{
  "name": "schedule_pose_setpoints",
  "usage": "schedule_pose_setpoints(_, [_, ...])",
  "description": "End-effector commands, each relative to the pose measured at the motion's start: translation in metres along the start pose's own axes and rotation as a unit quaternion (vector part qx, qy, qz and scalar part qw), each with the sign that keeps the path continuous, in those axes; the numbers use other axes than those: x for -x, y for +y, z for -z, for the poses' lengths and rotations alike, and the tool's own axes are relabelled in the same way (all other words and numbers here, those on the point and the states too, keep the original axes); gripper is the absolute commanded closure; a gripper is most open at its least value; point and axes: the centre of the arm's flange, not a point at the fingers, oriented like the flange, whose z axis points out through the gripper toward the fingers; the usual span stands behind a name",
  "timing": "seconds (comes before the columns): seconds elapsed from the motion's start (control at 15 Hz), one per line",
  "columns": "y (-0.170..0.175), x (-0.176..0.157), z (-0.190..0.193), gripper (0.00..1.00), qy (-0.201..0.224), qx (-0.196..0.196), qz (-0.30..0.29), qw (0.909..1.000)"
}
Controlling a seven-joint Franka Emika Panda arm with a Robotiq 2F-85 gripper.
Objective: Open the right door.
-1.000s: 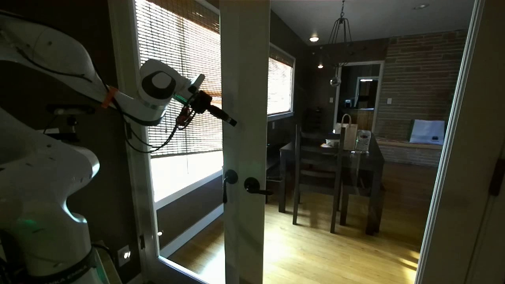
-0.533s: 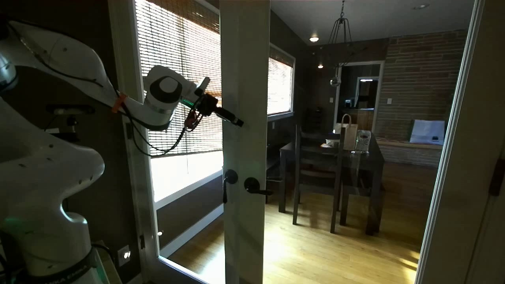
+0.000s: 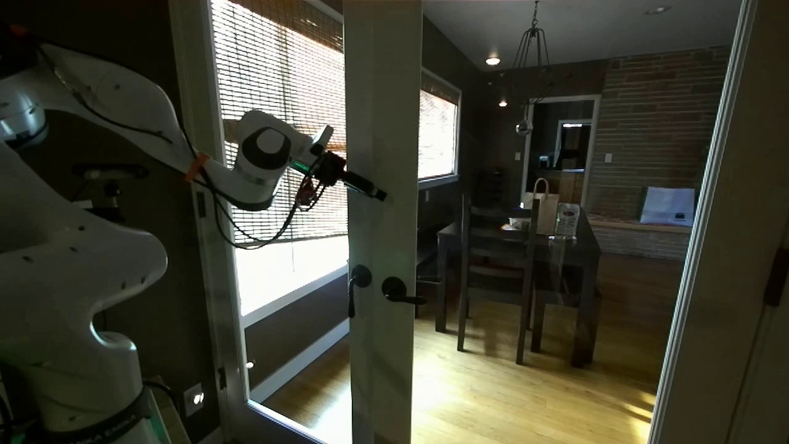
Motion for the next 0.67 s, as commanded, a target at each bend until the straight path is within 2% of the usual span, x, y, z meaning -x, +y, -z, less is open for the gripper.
schedule_pose_setpoints(0.0, [0.005,-0.009,-0.011,0.00,-0.002,0.014,-0.007,0.9999])
schedule_pose_setpoints(0.6, [0.039,-0.022,-0.004,0.00,-0.013,0.057,-0.007,0.9982])
